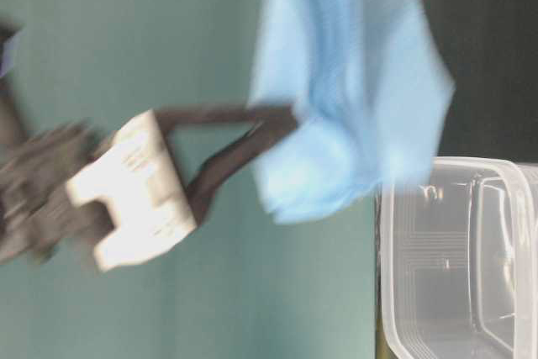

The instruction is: Place the blue towel into the container with the left arm.

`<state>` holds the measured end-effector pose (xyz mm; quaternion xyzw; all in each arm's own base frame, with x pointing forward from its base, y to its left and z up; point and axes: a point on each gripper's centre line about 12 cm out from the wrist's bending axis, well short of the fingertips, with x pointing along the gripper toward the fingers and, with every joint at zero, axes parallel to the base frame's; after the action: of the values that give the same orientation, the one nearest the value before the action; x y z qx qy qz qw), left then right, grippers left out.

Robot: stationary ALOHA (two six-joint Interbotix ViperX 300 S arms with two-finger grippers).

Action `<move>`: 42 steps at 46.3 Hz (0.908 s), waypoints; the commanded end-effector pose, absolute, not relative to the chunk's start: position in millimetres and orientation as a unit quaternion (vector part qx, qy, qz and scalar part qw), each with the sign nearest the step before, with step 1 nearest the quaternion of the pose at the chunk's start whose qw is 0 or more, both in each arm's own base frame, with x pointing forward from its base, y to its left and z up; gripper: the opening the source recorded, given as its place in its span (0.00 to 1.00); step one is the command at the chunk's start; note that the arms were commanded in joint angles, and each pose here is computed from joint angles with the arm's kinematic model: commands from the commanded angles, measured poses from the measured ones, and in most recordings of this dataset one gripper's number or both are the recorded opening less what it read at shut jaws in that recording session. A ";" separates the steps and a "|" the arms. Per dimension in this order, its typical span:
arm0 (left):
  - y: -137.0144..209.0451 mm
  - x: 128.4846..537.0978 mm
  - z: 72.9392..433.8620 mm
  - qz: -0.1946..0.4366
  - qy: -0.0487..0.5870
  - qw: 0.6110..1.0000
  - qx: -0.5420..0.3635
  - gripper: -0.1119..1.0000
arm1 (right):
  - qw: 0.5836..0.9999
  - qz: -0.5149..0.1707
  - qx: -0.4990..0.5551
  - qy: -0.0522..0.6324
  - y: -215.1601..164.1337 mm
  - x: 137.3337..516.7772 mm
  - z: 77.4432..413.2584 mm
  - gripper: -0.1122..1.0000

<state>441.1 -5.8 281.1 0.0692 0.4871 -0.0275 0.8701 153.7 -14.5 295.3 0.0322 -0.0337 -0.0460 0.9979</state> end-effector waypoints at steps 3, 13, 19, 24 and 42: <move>-6.3 397.6 318.7 -0.026 0.452 0.889 0.071 0.15 | 0.998 -0.047 0.034 -0.038 -14.8 154.5 298.3 0.77; 0.5 349.3 312.3 -0.021 0.429 0.900 0.074 0.15 | 0.998 -0.047 0.034 -0.035 -14.9 154.8 296.8 0.77; 1.3 341.3 312.3 -0.020 0.396 0.915 0.077 0.15 | 0.998 -0.047 0.034 -0.036 -14.9 155.1 296.4 0.77; 3.4 336.9 305.6 -0.017 0.401 0.913 0.075 0.15 | 0.998 -0.047 0.034 -0.037 -15.1 155.0 296.6 0.77; 11.7 342.6 293.0 -0.004 0.411 0.910 0.062 0.15 | 0.997 -0.048 0.035 -0.039 -15.4 154.7 297.2 0.77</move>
<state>341.0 8.9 289.2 0.0638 0.4194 -0.0089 0.9055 153.7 -14.7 293.3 0.0330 -0.0330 -0.0467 0.9978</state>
